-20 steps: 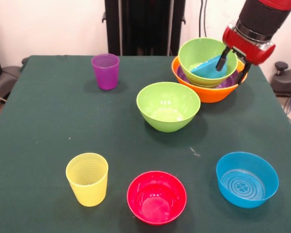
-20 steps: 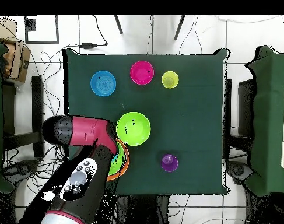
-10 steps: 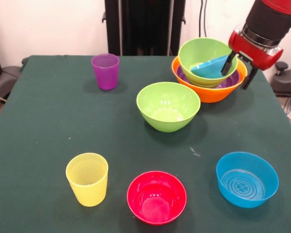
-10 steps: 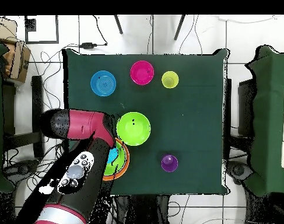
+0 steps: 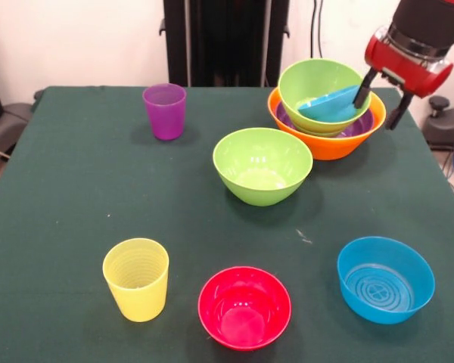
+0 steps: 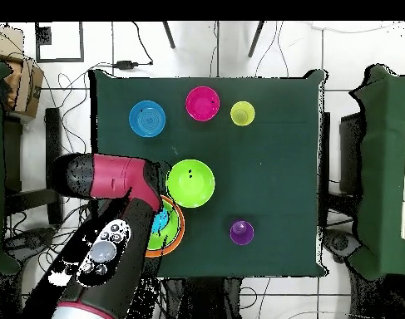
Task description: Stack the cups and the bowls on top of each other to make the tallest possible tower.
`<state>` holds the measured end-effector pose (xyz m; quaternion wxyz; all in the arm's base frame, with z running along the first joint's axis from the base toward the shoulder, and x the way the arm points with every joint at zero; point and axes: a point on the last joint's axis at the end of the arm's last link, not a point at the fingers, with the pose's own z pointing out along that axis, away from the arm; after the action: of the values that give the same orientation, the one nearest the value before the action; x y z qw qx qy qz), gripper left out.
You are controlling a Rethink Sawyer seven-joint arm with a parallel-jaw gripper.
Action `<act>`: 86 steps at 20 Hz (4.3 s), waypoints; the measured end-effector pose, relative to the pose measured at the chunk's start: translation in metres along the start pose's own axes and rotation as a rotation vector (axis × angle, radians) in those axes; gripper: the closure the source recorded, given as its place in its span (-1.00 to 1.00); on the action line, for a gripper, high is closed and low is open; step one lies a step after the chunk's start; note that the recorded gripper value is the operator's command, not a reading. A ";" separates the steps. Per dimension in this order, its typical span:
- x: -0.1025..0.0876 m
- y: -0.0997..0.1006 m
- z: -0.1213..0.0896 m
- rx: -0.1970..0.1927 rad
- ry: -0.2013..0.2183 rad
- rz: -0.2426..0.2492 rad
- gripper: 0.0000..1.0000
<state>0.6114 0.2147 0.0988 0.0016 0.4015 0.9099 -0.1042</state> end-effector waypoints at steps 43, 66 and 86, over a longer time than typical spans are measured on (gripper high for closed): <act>-0.045 -0.121 0.013 -0.010 0.018 0.227 -1.00; -0.039 -0.130 0.026 -0.006 0.017 0.234 -1.00; 0.004 -0.110 0.029 0.008 0.009 0.147 -1.00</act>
<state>0.5262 0.1397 0.0904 0.0034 0.4679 0.8774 -0.1056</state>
